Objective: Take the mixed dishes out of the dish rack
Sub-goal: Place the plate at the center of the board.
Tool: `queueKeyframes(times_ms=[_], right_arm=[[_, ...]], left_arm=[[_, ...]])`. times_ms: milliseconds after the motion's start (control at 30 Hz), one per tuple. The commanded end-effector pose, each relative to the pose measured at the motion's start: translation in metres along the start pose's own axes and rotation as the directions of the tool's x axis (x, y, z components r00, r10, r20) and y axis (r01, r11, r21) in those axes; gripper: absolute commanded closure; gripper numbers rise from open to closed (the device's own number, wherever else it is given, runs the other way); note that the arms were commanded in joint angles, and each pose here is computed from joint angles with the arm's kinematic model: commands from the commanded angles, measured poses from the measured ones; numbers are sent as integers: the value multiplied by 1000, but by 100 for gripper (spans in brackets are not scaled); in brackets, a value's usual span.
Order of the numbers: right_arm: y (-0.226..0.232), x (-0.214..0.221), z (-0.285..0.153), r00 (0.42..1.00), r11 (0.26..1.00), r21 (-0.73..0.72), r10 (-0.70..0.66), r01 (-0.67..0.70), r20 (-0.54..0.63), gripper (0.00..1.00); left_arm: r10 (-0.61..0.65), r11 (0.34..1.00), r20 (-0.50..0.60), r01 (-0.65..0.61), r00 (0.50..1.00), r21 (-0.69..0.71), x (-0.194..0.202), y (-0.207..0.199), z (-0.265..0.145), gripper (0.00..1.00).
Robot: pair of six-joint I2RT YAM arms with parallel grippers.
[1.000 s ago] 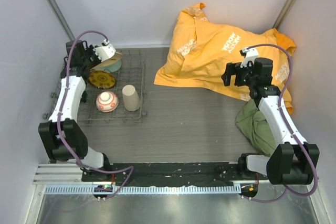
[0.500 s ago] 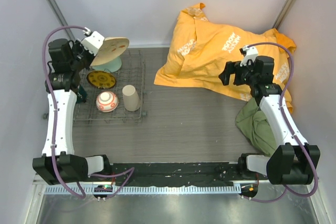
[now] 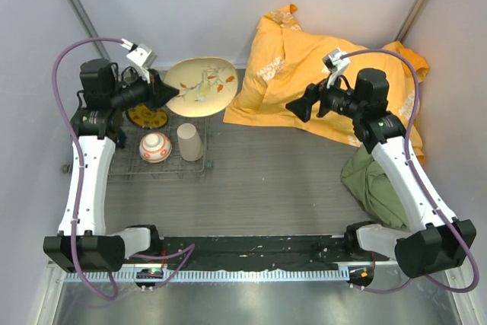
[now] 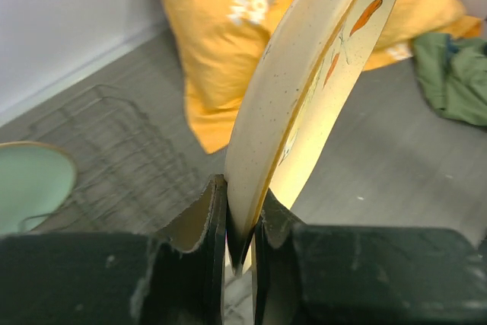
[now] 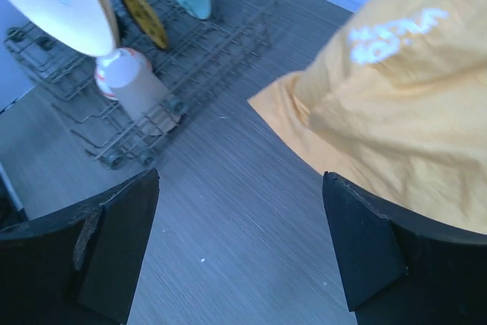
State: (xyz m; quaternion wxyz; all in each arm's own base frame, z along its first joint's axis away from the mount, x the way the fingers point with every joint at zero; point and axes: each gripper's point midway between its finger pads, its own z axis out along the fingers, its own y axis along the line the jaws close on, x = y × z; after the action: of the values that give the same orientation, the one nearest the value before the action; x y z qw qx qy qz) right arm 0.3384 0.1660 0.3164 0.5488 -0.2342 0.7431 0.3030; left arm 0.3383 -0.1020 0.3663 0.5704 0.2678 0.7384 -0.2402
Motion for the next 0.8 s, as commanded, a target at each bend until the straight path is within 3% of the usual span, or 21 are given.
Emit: queueKeyframes(times_ms=[0,133,633,767], right_arm=[[42,-41,10,992,988,-116,-95,105,87,8],[61,-43,20,988,971,-192,-132,145,81,9],[91,-33,73,986,940,-298,-165,164,21,14],[93,-31,86,985,937,-308,-171,166,9,26]], left_arm=[[-65,981,101,46,993,186,-35,-51,9,100],[-123,973,56,110,991,200,-25,-56,25,100],[-154,935,-4,147,988,324,-7,-91,43,100],[-181,917,1,168,984,361,-12,-102,42,100]])
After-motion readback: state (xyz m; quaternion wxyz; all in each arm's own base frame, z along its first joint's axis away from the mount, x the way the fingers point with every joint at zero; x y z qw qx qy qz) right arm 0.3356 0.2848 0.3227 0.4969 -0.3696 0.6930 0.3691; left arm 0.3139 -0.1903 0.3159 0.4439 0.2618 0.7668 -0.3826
